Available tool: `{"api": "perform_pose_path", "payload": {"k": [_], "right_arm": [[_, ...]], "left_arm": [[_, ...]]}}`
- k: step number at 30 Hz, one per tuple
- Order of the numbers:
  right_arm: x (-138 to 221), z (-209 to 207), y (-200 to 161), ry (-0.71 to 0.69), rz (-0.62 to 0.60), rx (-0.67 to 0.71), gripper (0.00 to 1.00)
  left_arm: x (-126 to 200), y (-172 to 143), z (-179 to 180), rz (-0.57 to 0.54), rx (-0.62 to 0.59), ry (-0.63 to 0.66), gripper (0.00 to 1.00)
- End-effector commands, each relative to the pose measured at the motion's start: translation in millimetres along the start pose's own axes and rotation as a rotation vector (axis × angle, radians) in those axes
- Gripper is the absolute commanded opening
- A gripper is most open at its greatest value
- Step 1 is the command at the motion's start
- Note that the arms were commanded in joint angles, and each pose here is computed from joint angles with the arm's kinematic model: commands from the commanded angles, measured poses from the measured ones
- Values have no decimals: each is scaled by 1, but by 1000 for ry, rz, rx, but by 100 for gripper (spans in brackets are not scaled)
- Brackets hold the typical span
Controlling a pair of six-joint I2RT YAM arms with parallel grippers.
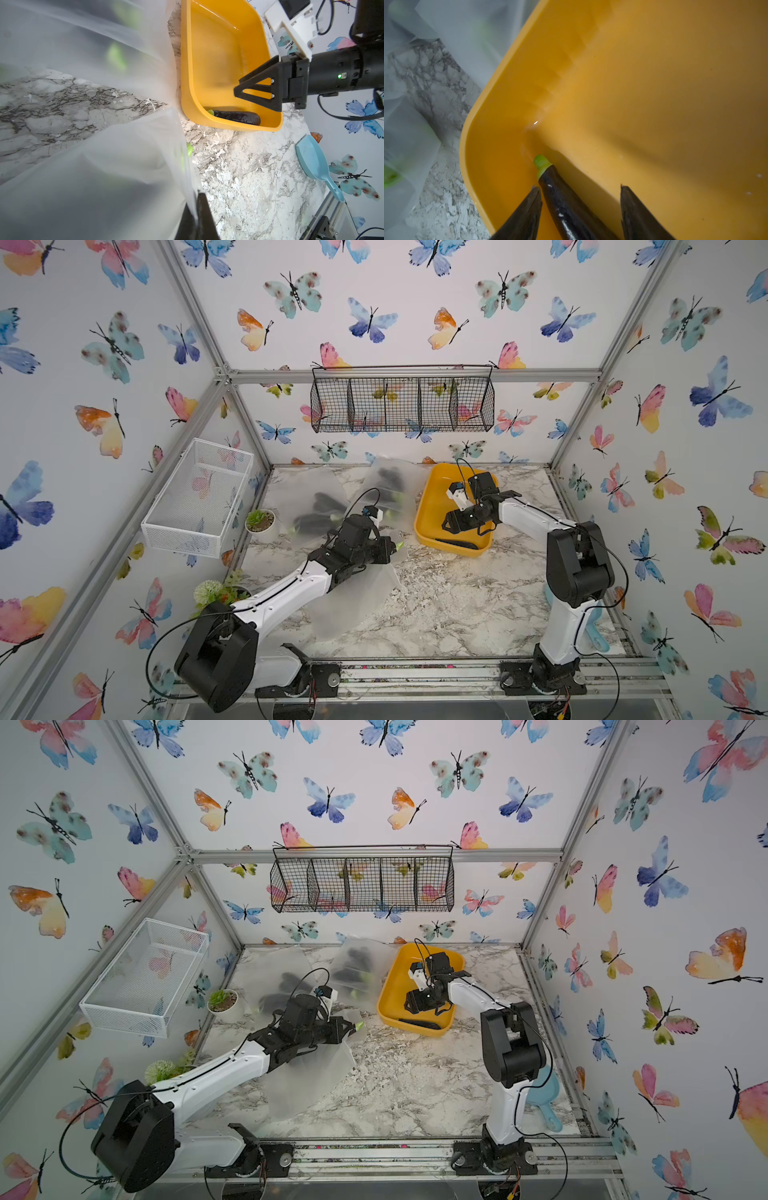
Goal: Place the eggplant in a zip-top bag and seal the zipper
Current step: Adjust the eggplant in the basket.
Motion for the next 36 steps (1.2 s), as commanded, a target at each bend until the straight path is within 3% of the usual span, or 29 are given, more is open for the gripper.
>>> {"api": "perform_pose_path", "payload": {"k": [1, 7, 12, 20, 26, 30, 36], "right_arm": [[15, 20, -10, 108, 50, 263, 66], [-5, 0, -13, 33, 177, 356, 67], [-11, 6, -15, 122, 187, 434, 69], [-30, 1, -35, 93, 223, 464, 72], [-64, -18, -43, -57, 277, 474, 72], [-72, -31, -34, -167, 232, 460, 72], [-62, -35, -3, -226, 89, 437, 47]], "left_arm": [[3, -6, -1, 46, -29, -10, 0], [19, -4, -3, 17, -54, -10, 0], [27, -6, -1, 0, -53, -2, 0], [23, -9, 2, 5, -46, -4, 0], [17, -10, 5, 15, -39, 2, 0], [15, -10, 10, 16, -25, 16, 0], [11, -10, 15, 24, -10, 19, 0]]}}
Point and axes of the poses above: each gripper's point midway between its finger pads, its own x axis back along the fingers, its own z axis along the line the jaws close on, y = z × x, the point moved 6 cm from there along x, back along the fingers, and after that the axes turned 6 degrees about -x, right-handed, at the moved point
